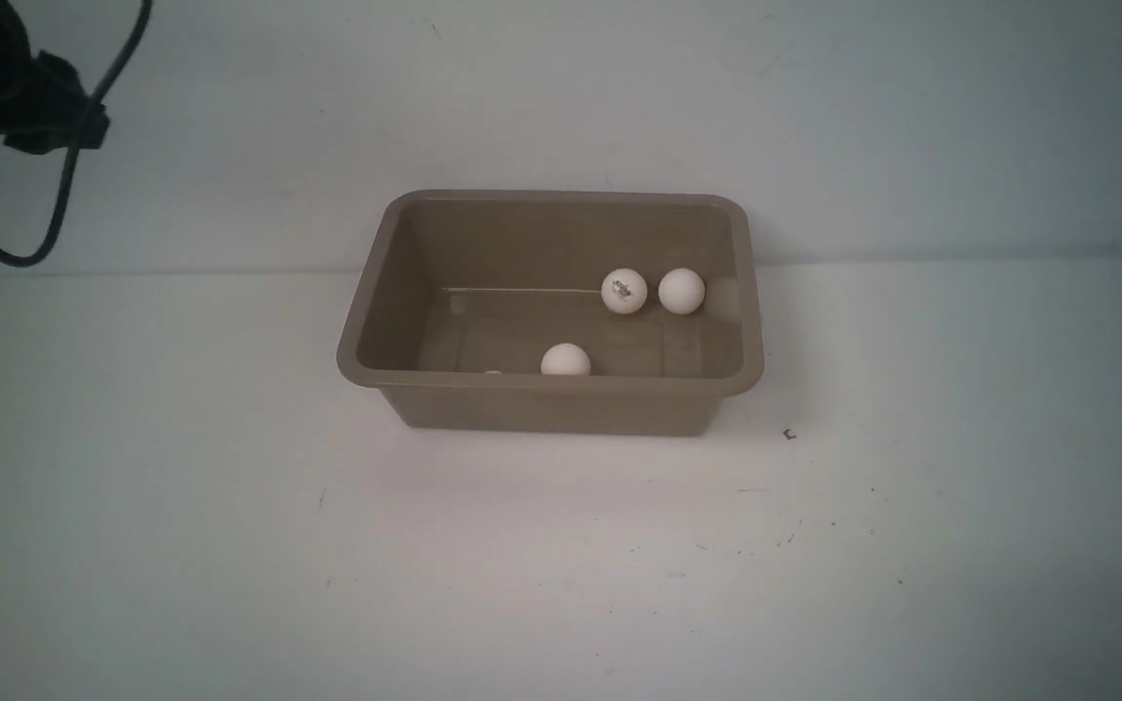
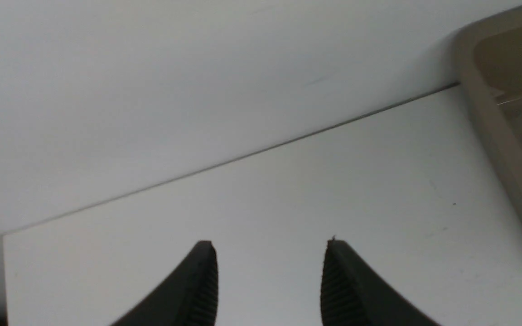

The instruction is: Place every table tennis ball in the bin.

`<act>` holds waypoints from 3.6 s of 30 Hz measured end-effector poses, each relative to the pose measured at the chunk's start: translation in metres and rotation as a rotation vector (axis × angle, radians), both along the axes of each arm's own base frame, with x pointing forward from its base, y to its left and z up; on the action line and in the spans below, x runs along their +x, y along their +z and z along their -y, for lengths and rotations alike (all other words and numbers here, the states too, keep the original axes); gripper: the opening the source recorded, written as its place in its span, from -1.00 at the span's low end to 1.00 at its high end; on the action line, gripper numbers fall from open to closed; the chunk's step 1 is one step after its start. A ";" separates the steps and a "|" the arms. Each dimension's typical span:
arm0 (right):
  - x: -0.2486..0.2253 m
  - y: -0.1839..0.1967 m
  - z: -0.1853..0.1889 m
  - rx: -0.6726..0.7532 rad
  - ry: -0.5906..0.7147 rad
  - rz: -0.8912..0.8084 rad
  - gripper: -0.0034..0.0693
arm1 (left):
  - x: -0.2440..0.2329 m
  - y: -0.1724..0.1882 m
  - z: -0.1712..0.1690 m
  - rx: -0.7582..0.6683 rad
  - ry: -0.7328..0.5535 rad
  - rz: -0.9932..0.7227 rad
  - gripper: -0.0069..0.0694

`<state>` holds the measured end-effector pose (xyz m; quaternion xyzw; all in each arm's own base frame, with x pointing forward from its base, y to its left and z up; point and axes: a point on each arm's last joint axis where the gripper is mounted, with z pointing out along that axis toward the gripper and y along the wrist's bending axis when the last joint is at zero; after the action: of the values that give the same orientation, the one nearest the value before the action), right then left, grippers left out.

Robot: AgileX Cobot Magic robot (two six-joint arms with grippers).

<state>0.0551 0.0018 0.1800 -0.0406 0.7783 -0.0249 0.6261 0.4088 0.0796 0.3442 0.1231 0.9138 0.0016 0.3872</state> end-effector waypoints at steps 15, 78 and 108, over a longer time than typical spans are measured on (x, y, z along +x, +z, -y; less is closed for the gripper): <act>0.000 0.000 0.000 0.000 0.000 0.000 0.60 | -0.089 0.101 0.065 -0.098 -0.583 0.235 -0.41; 0.000 0.000 0.000 0.004 -0.001 0.000 0.60 | -0.319 -0.114 0.098 -0.010 -0.107 0.356 0.47; 0.000 0.000 0.000 0.004 -0.001 0.000 0.60 | -0.362 -0.170 0.086 0.028 -0.002 0.374 0.47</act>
<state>0.0551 0.0018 0.1800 -0.0391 0.7784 -0.0237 0.6261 0.0468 -0.0062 0.1742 0.1270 0.8256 0.0365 0.5485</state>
